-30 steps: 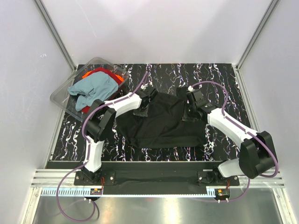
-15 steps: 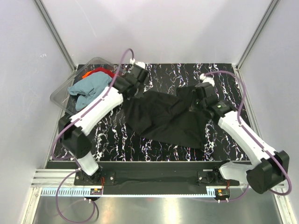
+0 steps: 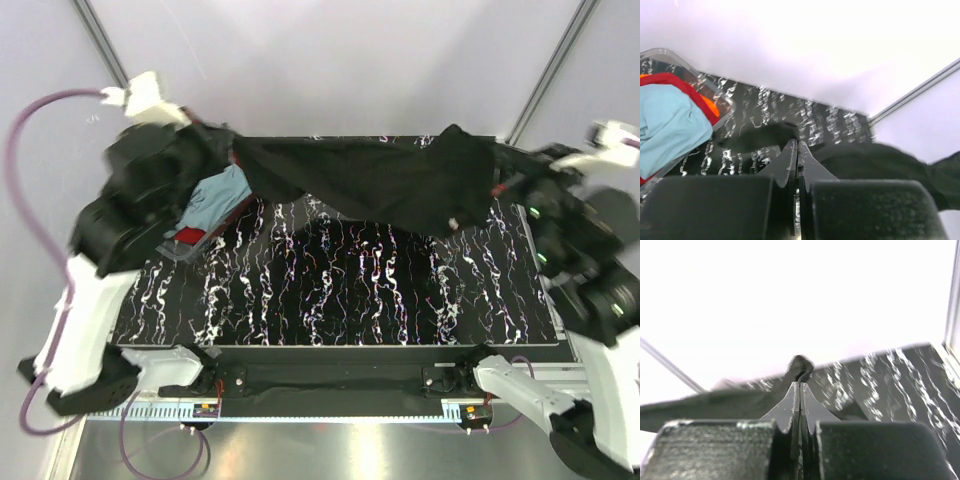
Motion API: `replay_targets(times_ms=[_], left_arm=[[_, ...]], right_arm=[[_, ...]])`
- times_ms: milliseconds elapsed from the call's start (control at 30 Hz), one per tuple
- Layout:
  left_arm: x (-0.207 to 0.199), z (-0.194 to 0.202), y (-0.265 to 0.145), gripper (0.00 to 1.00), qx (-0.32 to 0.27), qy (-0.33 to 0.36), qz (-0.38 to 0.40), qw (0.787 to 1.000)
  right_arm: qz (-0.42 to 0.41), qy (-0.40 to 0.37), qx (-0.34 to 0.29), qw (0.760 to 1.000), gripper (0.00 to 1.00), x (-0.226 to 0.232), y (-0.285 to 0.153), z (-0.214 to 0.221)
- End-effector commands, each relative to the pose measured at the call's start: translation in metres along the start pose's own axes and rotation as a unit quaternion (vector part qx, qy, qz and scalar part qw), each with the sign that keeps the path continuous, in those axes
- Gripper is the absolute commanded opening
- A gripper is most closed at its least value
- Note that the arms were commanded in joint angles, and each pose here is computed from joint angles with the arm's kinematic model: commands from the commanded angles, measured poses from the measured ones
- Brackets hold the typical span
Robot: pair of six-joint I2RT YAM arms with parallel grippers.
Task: Fold and stack the t-shirts
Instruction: Flatten the tshirt out
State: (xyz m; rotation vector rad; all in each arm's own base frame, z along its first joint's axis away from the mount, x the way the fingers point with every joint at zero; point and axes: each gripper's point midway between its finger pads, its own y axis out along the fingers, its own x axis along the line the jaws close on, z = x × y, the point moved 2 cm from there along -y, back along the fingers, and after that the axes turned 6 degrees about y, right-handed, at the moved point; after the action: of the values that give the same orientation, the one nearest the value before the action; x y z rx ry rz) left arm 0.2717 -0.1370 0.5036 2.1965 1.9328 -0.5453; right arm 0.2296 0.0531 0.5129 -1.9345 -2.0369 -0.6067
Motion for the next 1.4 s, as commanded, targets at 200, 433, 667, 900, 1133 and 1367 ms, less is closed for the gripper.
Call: replay_targets(times_ms=[200, 433, 667, 900, 1133, 1367], left_arm=[[0.013, -0.028, -0.1, 0.0, -0.048, -0.123, 0.108, 0.985], [0.006, -0.029, -0.111, 0.0, -0.038, -0.134, 0.141, 0.98], [0.025, -0.005, -0.032, 0.0, -0.032, -0.035, -0.008, 0.999], [0.051, 0.011, 0.06, 0.0, -0.005, -0.022, -0.061, 0.998], [0.04, -0.032, 0.057, 0.0, -0.067, -0.045, -0.035, 0.996], [0.037, -0.025, 0.019, 0.0, -0.061, -0.073, 0.005, 0.995]], right_arm=[[-0.181, 0.067, -0.085, 0.978, 0.0, 0.016, -0.124, -0.062], [-0.228, 0.057, -0.109, 0.966, 0.0, 0.032, -0.132, -0.078], [-0.066, -0.09, -0.076, 0.991, 0.0, 0.015, -0.015, -0.042], [-0.015, -0.195, -0.051, 0.979, 0.0, 0.024, 0.084, -0.017], [-0.047, -0.177, -0.085, 0.979, 0.0, 0.048, 0.099, -0.047], [-0.103, -0.134, -0.092, 0.981, 0.0, 0.052, 0.044, -0.059]])
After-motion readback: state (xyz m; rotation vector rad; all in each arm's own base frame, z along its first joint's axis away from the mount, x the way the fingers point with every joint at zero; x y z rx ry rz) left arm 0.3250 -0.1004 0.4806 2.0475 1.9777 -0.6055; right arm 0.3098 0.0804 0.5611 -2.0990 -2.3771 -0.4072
